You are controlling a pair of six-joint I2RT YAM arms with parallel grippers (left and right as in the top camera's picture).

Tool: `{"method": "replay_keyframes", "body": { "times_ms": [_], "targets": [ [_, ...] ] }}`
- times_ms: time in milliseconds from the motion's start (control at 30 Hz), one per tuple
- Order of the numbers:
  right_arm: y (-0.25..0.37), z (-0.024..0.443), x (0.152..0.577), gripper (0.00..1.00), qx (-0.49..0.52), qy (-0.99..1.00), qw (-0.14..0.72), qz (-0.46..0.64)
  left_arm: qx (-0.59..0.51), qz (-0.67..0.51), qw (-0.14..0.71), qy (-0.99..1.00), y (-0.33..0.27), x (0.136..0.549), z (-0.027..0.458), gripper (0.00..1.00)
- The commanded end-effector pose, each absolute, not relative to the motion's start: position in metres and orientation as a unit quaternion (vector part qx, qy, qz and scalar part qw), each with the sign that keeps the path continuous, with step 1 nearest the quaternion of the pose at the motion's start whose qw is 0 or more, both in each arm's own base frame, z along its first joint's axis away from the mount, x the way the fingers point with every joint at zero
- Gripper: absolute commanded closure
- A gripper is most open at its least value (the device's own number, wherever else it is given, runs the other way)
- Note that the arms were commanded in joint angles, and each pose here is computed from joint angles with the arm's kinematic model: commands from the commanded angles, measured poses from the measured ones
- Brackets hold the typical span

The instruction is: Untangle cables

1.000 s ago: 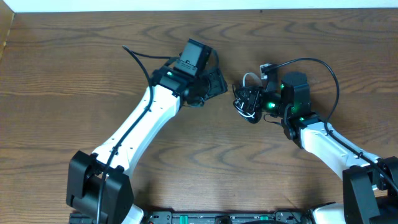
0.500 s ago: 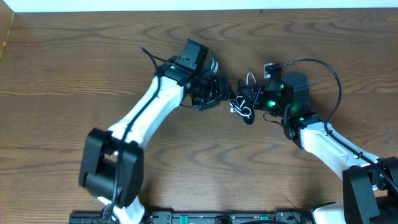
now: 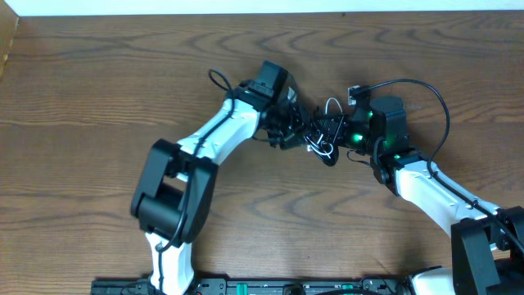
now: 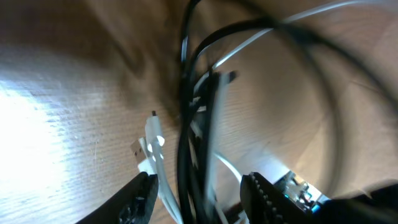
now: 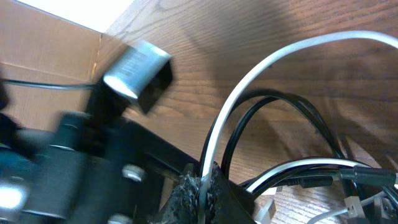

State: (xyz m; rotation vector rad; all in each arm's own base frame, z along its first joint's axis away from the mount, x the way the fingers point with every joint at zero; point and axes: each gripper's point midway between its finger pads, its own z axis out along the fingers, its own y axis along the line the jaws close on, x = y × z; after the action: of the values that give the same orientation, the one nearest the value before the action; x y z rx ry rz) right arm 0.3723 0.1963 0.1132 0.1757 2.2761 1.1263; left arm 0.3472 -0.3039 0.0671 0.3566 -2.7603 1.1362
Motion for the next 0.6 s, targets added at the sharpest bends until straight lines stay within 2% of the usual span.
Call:
{"method": "replay_keyframes", "body": {
  "times_ms": [0, 67, 133, 233, 400, 567],
  "targets": [
    [0.197, 0.113, 0.373, 0.99, 0.067, 0.856, 0.292, 0.422, 0.129, 0.376, 0.113, -0.911, -0.311, 0.334, 0.048, 0.67],
    [0.194, 0.109, 0.373, 0.99, 0.074, 0.86, 0.289, 0.414, 0.13, 0.373, 0.112, -0.912, -0.31, 0.336, 0.045, 0.92],
    [0.188, 0.1, 0.372, 0.99, 0.094, 0.869, 0.279, 0.397, 0.121, 0.376, 0.092, -0.914, -0.305, 0.344, 0.046, 0.93],
    [0.158, 0.073, 0.367, 0.99, 0.186, 0.888, 0.24, 0.345, 0.102, 0.38, 0.056, -0.918, -0.291, 0.359, 0.055, 0.93],
    [0.09, 0.036, 0.35, 0.99, 0.287, 0.905, 0.192, 0.249, 0.035, 0.385, -0.063, -0.92, -0.26, 0.385, 0.11, 0.93],
    [0.052, 0.022, 0.335, 0.99, 0.309, 0.913, 0.168, 0.208, -0.053, 0.376, -0.175, -0.908, -0.249, 0.389, 0.173, 0.92]
  ]
}}
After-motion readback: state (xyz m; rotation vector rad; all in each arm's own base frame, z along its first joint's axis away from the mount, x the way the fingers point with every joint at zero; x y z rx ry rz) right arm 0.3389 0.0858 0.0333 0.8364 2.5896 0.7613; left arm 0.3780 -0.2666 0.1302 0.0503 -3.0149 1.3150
